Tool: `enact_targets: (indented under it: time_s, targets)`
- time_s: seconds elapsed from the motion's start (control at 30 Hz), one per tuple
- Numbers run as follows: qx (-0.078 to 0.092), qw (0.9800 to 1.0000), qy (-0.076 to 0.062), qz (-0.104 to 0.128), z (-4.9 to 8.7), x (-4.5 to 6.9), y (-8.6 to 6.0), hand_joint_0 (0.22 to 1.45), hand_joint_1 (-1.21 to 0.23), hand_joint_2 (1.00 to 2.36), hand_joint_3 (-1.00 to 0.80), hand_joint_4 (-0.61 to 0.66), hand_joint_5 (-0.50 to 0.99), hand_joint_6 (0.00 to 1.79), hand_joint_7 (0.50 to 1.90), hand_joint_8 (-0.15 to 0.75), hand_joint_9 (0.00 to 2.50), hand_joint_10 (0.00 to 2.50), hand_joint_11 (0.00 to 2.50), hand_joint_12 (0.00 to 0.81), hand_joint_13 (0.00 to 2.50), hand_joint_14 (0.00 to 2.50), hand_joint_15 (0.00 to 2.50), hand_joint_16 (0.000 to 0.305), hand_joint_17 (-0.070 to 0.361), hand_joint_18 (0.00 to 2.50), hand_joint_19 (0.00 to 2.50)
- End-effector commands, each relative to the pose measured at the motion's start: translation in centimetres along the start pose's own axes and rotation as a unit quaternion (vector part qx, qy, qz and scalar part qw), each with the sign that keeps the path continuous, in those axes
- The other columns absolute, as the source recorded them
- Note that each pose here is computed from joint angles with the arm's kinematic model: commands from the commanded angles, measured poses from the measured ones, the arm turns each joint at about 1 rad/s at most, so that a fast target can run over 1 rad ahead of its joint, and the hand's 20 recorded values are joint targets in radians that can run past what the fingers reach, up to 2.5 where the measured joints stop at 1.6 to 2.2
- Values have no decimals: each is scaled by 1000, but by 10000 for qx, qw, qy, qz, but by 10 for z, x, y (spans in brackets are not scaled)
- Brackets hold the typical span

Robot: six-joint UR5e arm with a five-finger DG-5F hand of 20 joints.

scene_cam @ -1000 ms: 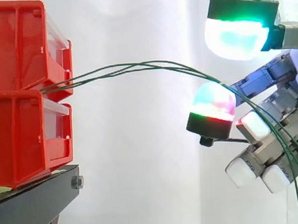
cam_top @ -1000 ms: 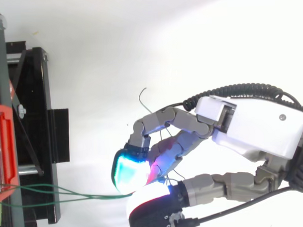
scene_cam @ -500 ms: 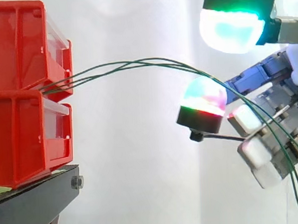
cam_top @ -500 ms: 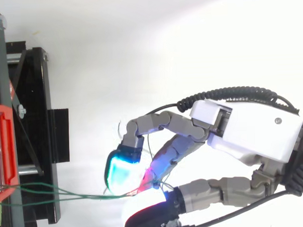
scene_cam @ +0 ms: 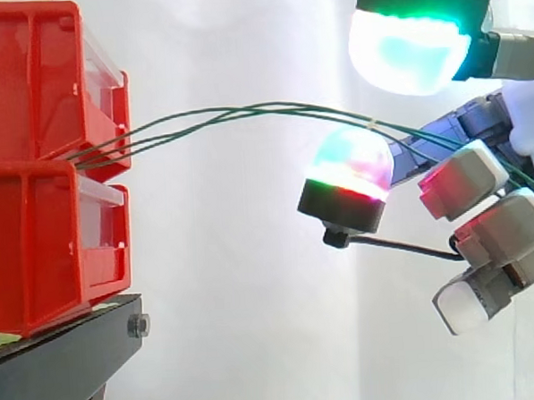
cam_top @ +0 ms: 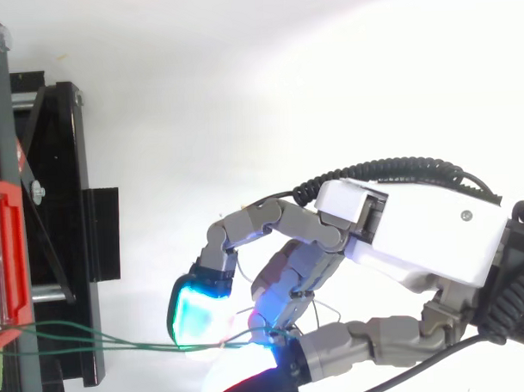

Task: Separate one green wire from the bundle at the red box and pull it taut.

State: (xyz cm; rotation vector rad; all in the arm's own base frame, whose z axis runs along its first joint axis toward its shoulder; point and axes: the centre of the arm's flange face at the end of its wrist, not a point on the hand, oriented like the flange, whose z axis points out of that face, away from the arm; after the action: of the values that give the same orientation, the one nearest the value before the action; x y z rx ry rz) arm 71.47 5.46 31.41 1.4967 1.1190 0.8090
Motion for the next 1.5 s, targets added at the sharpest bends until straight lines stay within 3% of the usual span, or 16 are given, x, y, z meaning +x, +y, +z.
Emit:
enact_targets:
  time_s: [0.0,0.17,0.47,0.67,0.77,0.9,1.03,1.2,1.3,1.47]
  targets:
    - [2,10000,5,1,2,1,-4,550,-781,1000,-500,141,-154,805,950,242,1289,22,1034,354,1305,28,1133,51,115,729,583]
    - [-34,10000,2,15,3,2,-3,563,-779,1000,-500,126,-158,822,949,238,1325,20,1140,342,1323,28,1222,51,114,731,587]
    - [-37,10000,-21,7,3,1,-3,599,-713,1015,-294,83,-164,893,978,245,1329,19,1176,332,1328,26,1245,50,112,729,609]
    - [-30,10000,-29,4,3,0,-3,556,-608,1004,-449,118,-163,884,945,248,1331,20,1139,339,1328,25,1214,51,115,740,614]
    - [-15,10000,-23,-10,4,-1,-4,562,-581,1007,-424,112,-163,881,947,240,1331,20,1132,341,1326,27,1215,51,114,736,615]
    - [-1,10000,-39,-15,4,-5,-3,587,-609,1014,-300,95,-158,889,993,245,1330,20,1145,331,1320,26,1226,50,112,729,630]
    - [22,10000,-34,-36,4,-4,-4,595,-700,1015,-229,111,-159,899,982,264,1310,19,1111,372,1318,26,1172,54,122,760,609]
    - [22,10000,-49,-34,4,-5,-4,588,-745,1010,-373,123,-167,900,960,248,1286,21,1113,336,1294,27,1197,51,114,727,619]
    - [15,10000,-56,-29,4,-5,-3,548,-674,1000,-494,123,-166,902,936,251,1292,20,1112,351,1305,26,1177,52,117,740,622]
    - [16,10000,-48,-29,4,-5,-3,541,-664,1001,-491,122,-165,898,929,254,1303,20,1095,353,1314,26,1171,52,118,747,618]
